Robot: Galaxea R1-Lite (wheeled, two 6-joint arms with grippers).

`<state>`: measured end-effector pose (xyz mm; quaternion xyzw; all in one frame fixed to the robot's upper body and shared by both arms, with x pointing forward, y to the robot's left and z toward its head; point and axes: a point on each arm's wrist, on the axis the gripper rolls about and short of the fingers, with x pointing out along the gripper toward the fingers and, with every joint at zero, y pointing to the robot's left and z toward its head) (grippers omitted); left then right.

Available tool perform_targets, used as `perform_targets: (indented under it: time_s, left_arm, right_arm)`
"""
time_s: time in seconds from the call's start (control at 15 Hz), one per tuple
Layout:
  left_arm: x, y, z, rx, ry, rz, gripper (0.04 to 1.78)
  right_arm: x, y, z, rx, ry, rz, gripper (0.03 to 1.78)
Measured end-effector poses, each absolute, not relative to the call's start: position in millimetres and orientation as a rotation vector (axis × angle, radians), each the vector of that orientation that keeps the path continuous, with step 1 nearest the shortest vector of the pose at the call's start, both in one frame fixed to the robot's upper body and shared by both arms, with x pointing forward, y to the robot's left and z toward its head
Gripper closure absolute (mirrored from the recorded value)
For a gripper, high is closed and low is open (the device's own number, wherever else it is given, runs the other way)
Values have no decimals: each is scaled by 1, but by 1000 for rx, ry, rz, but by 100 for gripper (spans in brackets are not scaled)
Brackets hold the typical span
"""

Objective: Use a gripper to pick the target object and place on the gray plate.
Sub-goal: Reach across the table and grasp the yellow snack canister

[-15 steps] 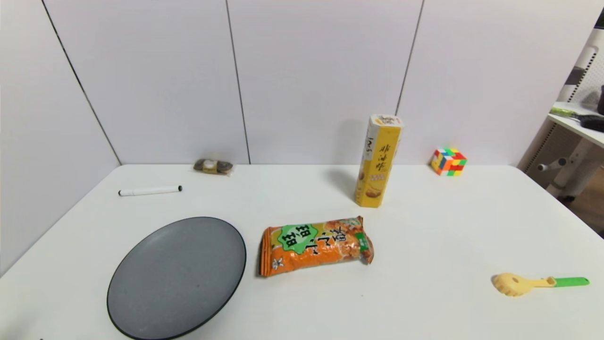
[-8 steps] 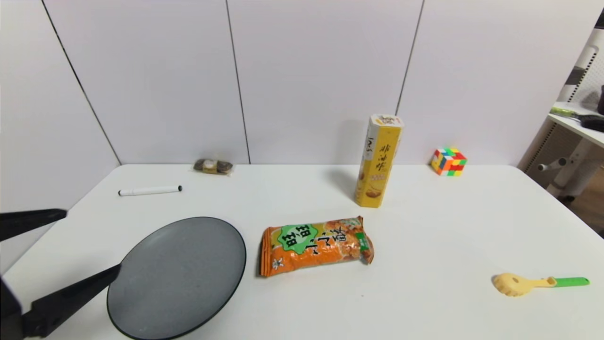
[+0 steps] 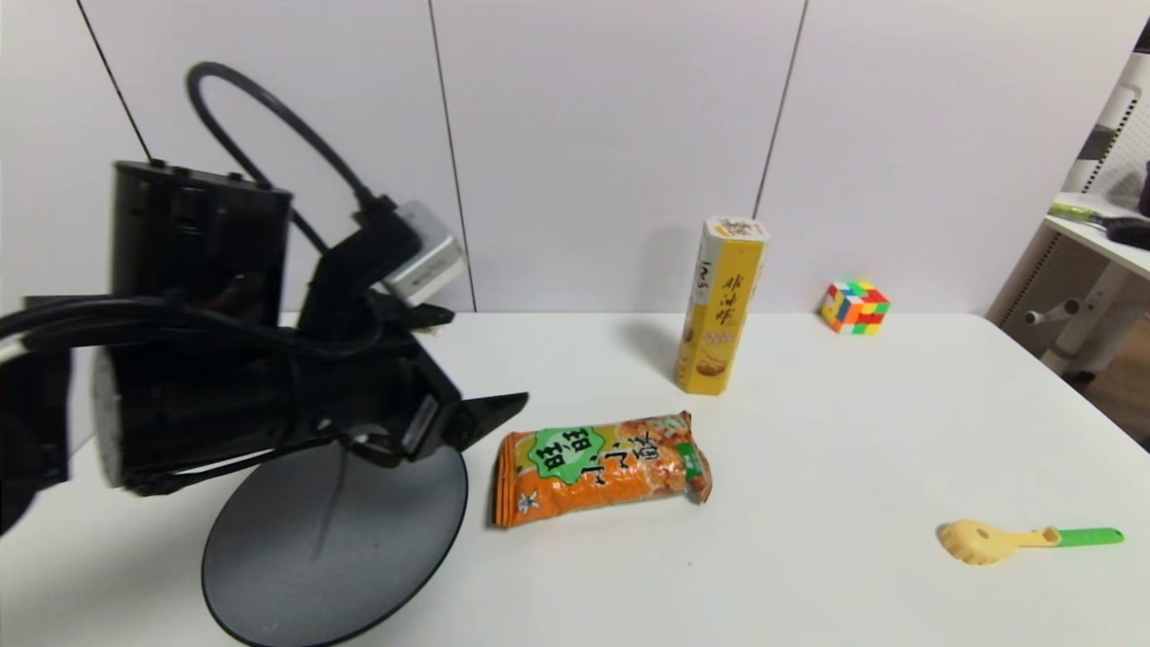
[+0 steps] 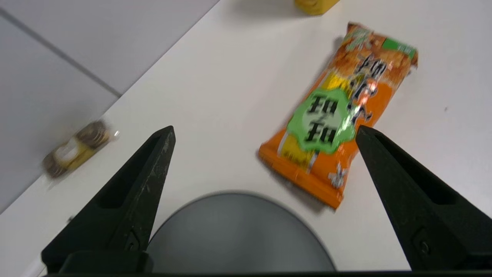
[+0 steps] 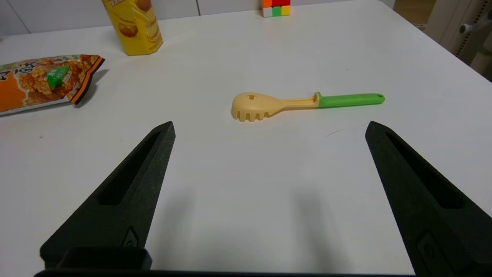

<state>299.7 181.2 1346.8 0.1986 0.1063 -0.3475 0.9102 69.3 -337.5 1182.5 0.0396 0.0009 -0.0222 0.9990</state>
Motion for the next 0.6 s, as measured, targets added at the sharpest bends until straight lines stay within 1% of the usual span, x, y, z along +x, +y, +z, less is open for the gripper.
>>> perform_targets:
  time_s: [0.13,0.33,0.6]
  left_arm:
    - [319,152,1340,372,166,-749,13]
    - [345,120,1329,290,55,-758,13]
    - [378,83,1337,186,-120,-755,13]
  right_arm:
    - [69,-338,1183,79,2,-45,10]
    - [69,-338,1183,79,2,-45,10]
    - [69,-338,1183,79,2,-45,10]
